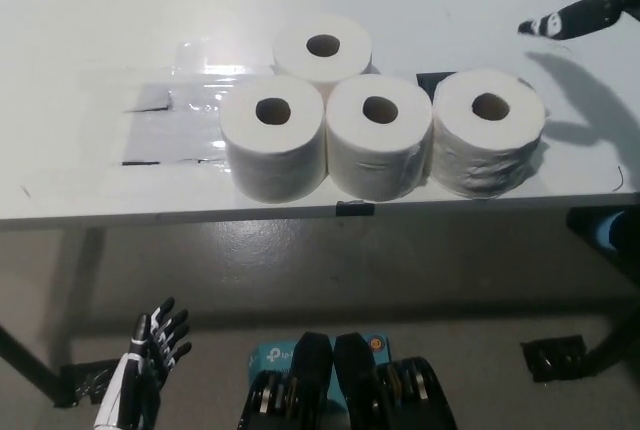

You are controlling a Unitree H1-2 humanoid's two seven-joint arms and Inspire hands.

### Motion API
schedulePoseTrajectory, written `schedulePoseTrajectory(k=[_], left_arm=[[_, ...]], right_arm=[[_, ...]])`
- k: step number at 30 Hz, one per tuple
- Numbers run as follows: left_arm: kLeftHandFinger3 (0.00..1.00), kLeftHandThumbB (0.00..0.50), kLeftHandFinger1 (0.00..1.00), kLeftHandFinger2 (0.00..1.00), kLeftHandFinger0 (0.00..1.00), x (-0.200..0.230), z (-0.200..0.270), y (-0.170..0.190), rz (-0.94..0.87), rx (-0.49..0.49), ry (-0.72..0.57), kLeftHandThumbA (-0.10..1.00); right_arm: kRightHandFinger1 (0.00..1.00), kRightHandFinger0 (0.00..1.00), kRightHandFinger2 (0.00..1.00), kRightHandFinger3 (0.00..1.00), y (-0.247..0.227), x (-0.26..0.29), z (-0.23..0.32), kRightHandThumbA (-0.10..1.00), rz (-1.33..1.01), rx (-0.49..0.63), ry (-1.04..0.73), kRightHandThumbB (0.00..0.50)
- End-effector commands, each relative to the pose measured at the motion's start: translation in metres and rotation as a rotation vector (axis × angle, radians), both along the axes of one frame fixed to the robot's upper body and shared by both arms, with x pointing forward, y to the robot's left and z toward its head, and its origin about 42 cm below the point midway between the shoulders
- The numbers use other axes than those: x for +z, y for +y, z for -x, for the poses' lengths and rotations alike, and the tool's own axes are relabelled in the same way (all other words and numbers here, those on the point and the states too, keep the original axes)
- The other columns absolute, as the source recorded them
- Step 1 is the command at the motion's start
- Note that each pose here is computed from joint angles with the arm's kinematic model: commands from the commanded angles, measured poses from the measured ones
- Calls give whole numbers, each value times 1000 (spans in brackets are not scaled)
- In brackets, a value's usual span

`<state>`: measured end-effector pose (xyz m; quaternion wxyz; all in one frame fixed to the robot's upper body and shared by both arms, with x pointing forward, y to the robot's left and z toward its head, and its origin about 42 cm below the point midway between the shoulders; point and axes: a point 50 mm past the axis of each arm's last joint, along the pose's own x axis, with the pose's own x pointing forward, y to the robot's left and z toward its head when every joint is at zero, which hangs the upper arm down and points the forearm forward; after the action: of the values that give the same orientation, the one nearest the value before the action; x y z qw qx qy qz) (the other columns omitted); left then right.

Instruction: A few rolls of toilet paper are kept infront of the robot and the robot uses its right hand to lift one of the rolls and and places it on top of the other rolls to stack it.

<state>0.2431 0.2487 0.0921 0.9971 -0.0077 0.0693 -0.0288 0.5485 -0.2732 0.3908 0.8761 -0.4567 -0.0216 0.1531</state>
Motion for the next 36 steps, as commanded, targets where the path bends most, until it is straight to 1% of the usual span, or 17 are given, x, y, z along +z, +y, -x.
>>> schedulePoseTrajectory(k=[1,6,7,9,12,14,16,19,21,23,25,27,29,30,33,35,36], left_arm=[[1000,43,1000,1000,1000,18,-6,-3,-12,-28,-141,1000],[1000,23,1000,1000,1000,17,-6,-2,-20,-31,-140,1000],[1000,34,1000,1000,1000,17,-6,-2,-21,-31,-139,1000],[1000,43,1000,1000,1000,18,-8,-3,-17,-36,-138,1000],[1000,35,1000,1000,1000,18,-7,-4,-19,-40,-139,1000],[1000,28,1000,1000,1000,18,-7,-2,-24,-41,-140,1000],[1000,7,1000,1000,1000,18,-6,-3,-22,-40,-139,1000],[1000,4,1000,1000,1000,19,-8,-3,-19,-38,-140,1000],[1000,0,1000,1000,1000,19,-8,-2,-15,-36,-145,1000],[1000,21,1000,1000,1000,19,-9,-2,-8,-33,-144,1000],[1000,18,1000,1000,1000,19,-8,-2,-4,-33,-145,1000],[1000,30,1000,1000,1000,19,-8,-2,-6,-30,-144,1000],[1000,31,1000,1000,1000,19,-9,-2,-11,-32,-146,1000],[1000,31,1000,1000,1000,20,-9,-2,-10,-31,-147,1000],[1000,21,1000,1000,1000,20,-9,-2,-12,-33,-148,1000],[1000,15,1000,1000,1000,20,-9,-2,-11,-33,-150,1000],[1000,26,1000,1000,1000,20,-9,-2,-2,-30,-149,1000]], right_arm=[[1000,1000,1000,1000,14,102,-21,829,259,-10,240,363],[1000,1000,1000,1000,20,99,-28,822,335,-5,248,329],[1000,1000,1000,1000,21,99,-30,834,362,2,248,316],[1000,1000,1000,1000,19,98,-32,843,391,7,254,311],[1000,1000,1000,1000,21,97,-34,844,397,8,271,309],[1000,1000,1000,1000,23,95,-36,846,409,27,275,293],[1000,1000,1000,1000,26,95,-36,854,411,37,287,303],[1000,1000,1000,1000,30,93,-38,833,384,55,292,309],[1000,1000,1000,1000,34,91,-38,828,387,60,296,335],[1000,1000,1000,1000,37,88,-39,850,395,55,303,381],[1000,1000,1000,1000,41,86,-38,850,392,62,311,383],[1000,1000,1000,1000,43,85,-38,853,394,67,317,385],[1000,1000,1000,1000,46,83,-38,861,393,81,324,367],[1000,1000,1000,1000,48,81,-38,890,423,96,316,326],[1000,1000,1000,1000,51,73,-40,900,416,124,328,297],[1000,1000,1000,1000,54,70,-41,892,404,134,340,291],[1000,1000,1000,1000,56,67,-42,882,404,124,345,306]])
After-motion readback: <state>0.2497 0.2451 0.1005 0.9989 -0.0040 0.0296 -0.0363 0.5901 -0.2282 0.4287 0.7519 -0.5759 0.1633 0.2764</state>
